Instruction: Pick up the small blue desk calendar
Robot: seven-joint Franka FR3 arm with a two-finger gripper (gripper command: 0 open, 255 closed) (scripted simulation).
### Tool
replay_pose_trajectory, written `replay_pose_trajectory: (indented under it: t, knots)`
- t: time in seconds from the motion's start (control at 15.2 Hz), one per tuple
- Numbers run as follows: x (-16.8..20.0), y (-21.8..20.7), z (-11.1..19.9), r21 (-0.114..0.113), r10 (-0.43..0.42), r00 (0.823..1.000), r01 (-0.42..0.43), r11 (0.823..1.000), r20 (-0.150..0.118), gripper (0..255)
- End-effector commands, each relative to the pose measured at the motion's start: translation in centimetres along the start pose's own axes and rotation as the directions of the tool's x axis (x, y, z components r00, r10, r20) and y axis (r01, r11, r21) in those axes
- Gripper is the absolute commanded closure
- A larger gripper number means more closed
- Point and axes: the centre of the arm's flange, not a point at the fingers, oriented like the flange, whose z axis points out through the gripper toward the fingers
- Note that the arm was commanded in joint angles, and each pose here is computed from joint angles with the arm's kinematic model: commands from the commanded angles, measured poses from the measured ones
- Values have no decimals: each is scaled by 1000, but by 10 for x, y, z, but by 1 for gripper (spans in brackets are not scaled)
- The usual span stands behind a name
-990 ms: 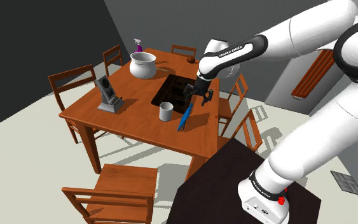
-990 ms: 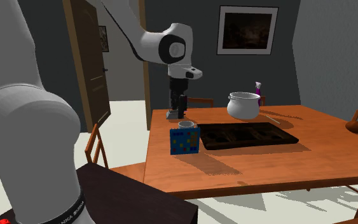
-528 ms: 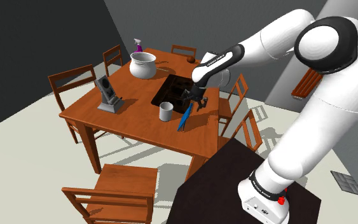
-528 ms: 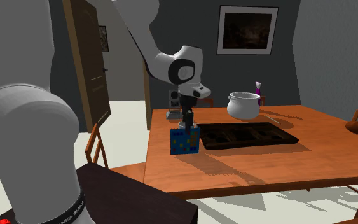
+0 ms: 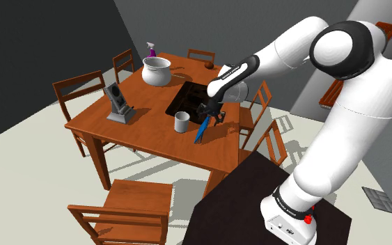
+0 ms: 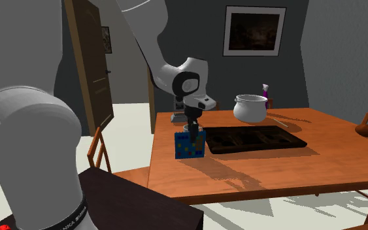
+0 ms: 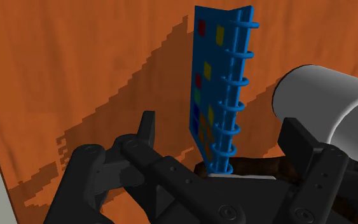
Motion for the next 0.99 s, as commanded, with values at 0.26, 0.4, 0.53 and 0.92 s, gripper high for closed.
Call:
replay_pose_trajectory:
  t: [0.26,0.4,0.53,0.92]
  knots:
    - [0,0,1,0,0,1000,0,1000,0,255]
    - [0,0,0,0,0,1000,0,1000,0,255]
    - [0,0,1,0,0,1000,0,1000,0,255]
    - [-1,-4,-25,0,0,1000,0,1000,0,255]
